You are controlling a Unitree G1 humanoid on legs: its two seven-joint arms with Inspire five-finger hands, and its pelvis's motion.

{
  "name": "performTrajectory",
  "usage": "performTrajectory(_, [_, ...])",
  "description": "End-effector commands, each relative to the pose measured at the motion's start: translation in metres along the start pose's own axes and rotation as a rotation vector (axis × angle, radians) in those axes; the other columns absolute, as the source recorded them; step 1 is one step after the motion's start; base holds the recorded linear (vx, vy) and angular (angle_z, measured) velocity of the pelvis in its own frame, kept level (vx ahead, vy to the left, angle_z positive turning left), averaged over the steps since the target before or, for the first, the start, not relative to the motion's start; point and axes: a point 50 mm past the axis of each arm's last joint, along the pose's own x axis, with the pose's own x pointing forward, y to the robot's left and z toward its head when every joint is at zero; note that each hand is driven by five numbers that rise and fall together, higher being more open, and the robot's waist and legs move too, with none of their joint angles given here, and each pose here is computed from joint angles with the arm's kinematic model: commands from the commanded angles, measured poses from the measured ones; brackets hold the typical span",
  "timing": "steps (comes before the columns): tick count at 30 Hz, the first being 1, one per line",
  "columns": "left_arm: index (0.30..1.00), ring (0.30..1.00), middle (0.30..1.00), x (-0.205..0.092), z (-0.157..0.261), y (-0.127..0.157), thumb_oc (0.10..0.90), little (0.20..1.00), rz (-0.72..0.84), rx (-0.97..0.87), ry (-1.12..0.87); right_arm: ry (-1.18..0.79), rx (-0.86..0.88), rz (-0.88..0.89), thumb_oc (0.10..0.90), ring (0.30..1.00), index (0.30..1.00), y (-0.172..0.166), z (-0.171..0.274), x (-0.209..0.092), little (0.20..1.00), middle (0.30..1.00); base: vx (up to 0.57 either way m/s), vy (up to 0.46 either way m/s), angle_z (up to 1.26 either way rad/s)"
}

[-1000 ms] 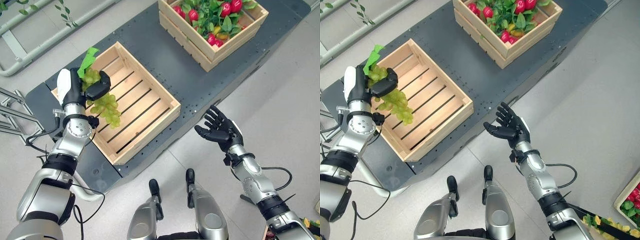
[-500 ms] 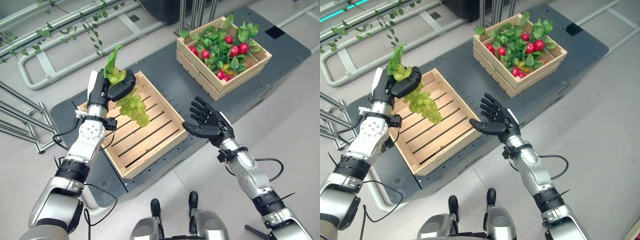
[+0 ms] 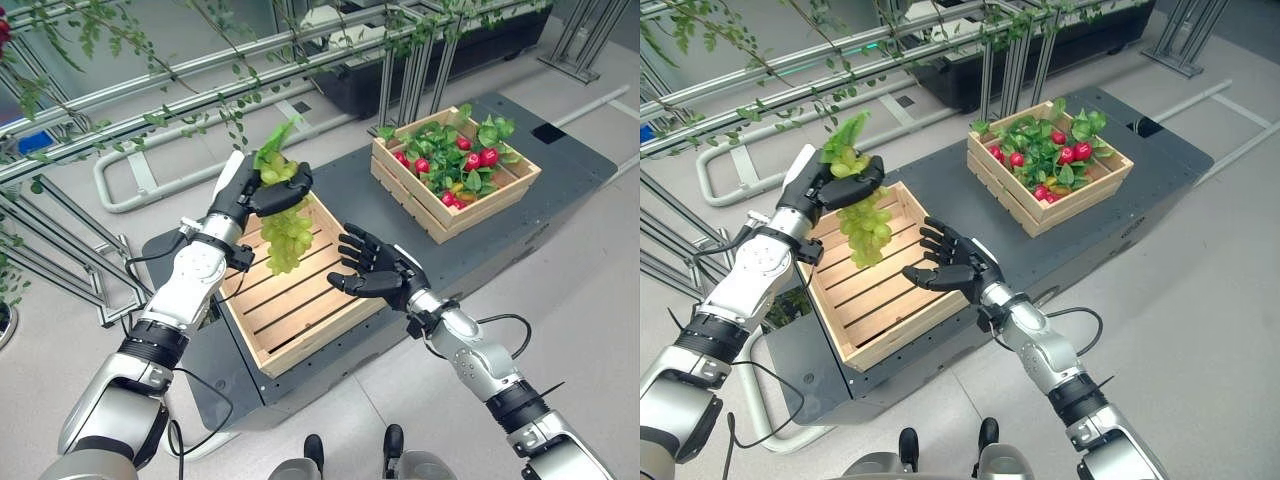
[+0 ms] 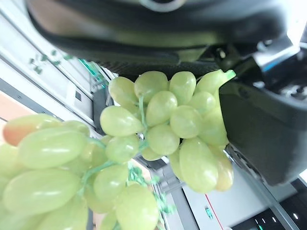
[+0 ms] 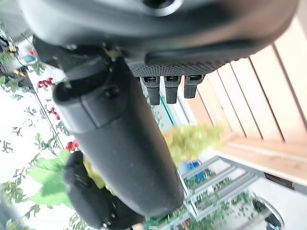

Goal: Pick up the fruits from the basket on one side to the basket on the other side

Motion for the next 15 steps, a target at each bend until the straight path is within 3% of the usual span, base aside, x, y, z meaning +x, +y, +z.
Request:
performTrajectory(1, [0.3, 0.3, 0.3, 0.019, 0.044, 0.001, 0.4, 0.3, 0.002, -0.034, -0.196, -0.097, 0.067, 0.077, 0.8, 0.9, 0.9, 0.021, 0.017, 0.017, 0.9, 0.9, -0.02, -0.024, 0.04])
performTrajectory(15, [0.3, 0.3, 0.3, 0.025, 0.049, -0.043, 0.4, 0.3, -0.171, -0.085, -0.195, -0.154, 0.071, 0.136, 0.8, 0.9, 0.9, 0.053, 0.034, 0.04, 0.9, 0.9, -0.01, -0.006, 0.01])
